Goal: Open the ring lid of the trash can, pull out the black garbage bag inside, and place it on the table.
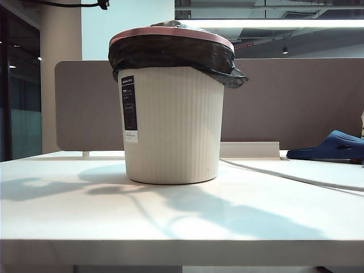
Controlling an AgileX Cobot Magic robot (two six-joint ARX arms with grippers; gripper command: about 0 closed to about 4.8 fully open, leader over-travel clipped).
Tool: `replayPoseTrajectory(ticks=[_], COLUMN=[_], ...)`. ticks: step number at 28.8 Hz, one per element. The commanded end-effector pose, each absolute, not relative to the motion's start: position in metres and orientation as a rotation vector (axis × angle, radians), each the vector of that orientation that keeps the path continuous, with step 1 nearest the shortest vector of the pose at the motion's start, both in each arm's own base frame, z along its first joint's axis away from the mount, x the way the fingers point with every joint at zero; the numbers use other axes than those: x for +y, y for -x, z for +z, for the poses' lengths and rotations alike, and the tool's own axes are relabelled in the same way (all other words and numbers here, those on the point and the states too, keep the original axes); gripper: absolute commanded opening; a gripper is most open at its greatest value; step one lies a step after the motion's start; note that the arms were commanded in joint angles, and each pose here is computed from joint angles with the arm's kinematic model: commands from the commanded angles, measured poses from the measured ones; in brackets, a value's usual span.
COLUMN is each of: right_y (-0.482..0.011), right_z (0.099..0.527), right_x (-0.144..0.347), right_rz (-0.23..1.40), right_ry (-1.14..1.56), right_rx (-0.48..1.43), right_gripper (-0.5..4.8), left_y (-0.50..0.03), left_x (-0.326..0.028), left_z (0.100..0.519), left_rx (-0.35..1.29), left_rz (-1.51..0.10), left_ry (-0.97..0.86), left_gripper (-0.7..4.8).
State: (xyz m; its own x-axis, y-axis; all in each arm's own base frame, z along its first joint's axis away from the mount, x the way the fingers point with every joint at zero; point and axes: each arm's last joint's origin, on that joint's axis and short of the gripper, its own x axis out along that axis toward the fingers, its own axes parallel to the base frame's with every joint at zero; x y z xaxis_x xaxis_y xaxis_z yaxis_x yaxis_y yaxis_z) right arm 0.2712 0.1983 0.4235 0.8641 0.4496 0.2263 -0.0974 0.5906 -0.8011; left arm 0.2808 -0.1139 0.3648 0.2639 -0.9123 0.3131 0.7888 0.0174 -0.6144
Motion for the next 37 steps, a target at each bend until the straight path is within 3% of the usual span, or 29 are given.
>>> replayPoseTrajectory(ticks=[1,7,12,19,37], right_y=[-0.271,-0.262,-0.249,-0.232,-0.213], right_z=[0.430,0.423,0.415,0.404,0.400], right_x=[0.192,0.189,0.196,0.214,0.232], right_rz=[0.300,0.363,0.460,0.611,0.702], right_ry=[0.808,0.837,0.825,0.833,0.781], right_rx=[-0.400,-0.258,-0.155,-0.092,-0.059], right_gripper=[-0.01,-0.01,-0.01,-0.01,-0.01], left_y=[-0.279,-0.286,-0.286,-0.286,-0.292], left_x=[-0.113,-0.091,-0.060,-0.053,-0.048], left_z=[0.361,0.349,0.347,0.340,0.326], left_rx=[0.271,0.431,0.472,0.535,0.572], left_rz=[-1.401,-1.136,-0.942,-0.853,-0.696], left_ry=[0.714,0.852,0.930,0.976,1.010], left_gripper=[2.09,1.86,1.87,2.06,2.16])
